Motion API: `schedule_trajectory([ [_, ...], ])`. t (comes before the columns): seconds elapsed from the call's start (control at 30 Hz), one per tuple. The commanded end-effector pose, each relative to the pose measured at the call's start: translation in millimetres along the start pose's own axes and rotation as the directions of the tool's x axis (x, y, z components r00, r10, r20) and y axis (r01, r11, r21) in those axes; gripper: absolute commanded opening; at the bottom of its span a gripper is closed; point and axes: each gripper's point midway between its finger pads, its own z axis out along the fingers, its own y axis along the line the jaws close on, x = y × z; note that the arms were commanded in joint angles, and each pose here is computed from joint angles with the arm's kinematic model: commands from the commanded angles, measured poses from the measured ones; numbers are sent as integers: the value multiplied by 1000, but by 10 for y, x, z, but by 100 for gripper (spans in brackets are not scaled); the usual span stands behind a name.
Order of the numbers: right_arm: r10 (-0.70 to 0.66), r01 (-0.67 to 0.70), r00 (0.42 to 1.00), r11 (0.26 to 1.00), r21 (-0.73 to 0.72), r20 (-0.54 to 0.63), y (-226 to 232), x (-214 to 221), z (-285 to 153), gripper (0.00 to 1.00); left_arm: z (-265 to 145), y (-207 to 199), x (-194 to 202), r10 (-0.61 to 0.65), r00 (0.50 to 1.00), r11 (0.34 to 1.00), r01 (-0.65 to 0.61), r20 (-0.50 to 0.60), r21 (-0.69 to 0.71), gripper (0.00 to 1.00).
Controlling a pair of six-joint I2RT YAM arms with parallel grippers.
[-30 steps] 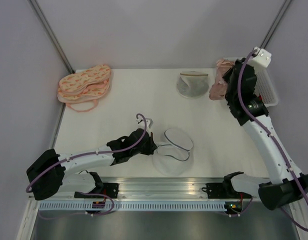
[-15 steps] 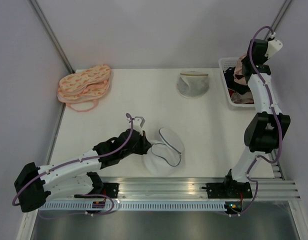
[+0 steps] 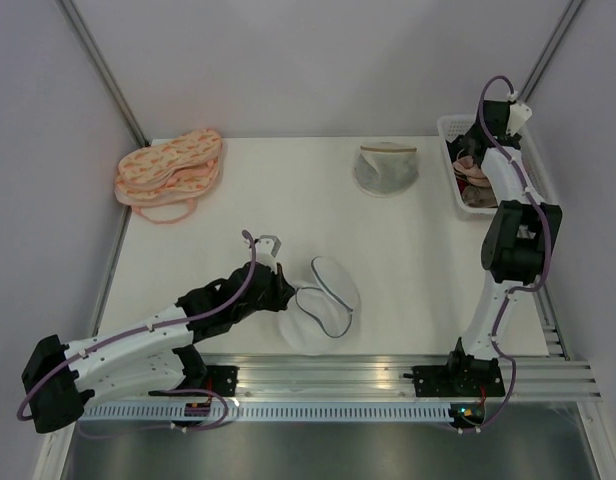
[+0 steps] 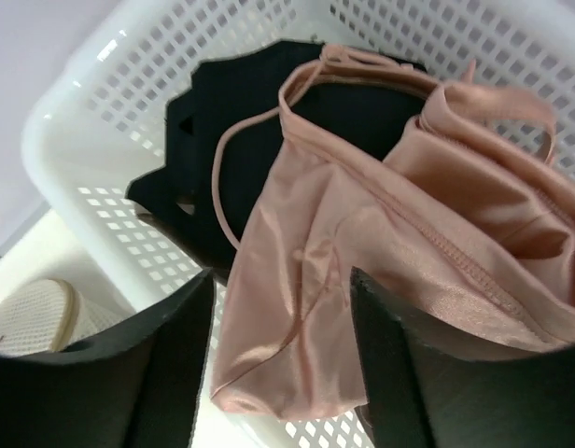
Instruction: Unzip the laundry bag and remove the bra
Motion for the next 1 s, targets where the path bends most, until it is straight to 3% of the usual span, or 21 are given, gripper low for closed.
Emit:
schedule_trajectory([
  [0.0, 35, -12, 983, 992, -123, 181, 273, -830, -655, 74, 35, 148, 7, -12, 1000, 998, 14, 21, -66, 2],
  [0.07, 20, 11, 978, 989, -147, 206, 315, -934, -836, 84, 51, 218, 22, -12, 1000, 995, 14, 29, -95, 2],
  [0.1, 14, 25, 976, 984, -175, 218, 376, -990, -1008, 95, 48, 243, 25, -17, 999, 994, 21, 33, -104, 2],
  [0.13, 2, 41, 976, 980, -195, 218, 418, -991, -1095, 98, 45, 259, 16, -21, 999, 994, 25, 40, -110, 2],
  [0.23, -81, 135, 983, 930, -343, 167, 699, -697, -1417, 98, 29, 301, -9, -37, 997, 992, 45, 69, -120, 2],
  [0.27, -126, 161, 985, 913, -374, 118, 720, -405, -1418, 98, 24, 311, -21, -39, 996, 992, 49, 80, -119, 2],
  [0.3, -150, 183, 983, 848, -498, 107, 977, -224, -1722, 98, 15, 318, -38, -44, 995, 991, 55, 90, -119, 2],
  [0.4, -245, 235, 968, 798, -555, 58, 1049, 518, -2067, 98, 5, 367, -58, -47, 993, 988, 62, 105, -139, 2],
  [0.57, -280, 169, 957, 754, -635, -78, 785, 1644, -2529, 98, -1, 539, -31, -71, 990, 974, 95, 122, -207, 2],
  [0.6, -299, 168, 951, 707, -687, -75, 856, 1808, -2695, 98, 8, 553, -33, -72, 990, 973, 97, 125, -212, 2],
  [0.67, -331, 170, 937, 706, -687, -109, 691, 2103, -2791, 98, 55, 624, -18, -71, 989, 966, 100, 127, -239, 2],
  [0.8, -429, 195, 898, 595, -780, -103, 596, 2611, -3241, 98, 188, 666, -43, -73, 988, 964, 105, 136, -246, 6],
  [0.87, -435, 180, 895, 551, -815, -97, 511, 2694, -3411, 98, 246, 658, -34, -60, 990, 970, 88, 132, -225, 19],
  [0.9, -441, 174, 892, 532, -829, -96, 483, 2725, -3495, 98, 267, 608, -108, -66, 985, 975, 97, 157, -199, 38],
  [0.97, -422, 150, 902, 500, -853, -89, 394, 2672, -3631, 98, 274, 596, -161, -64, 984, 977, 97, 169, -191, 64],
])
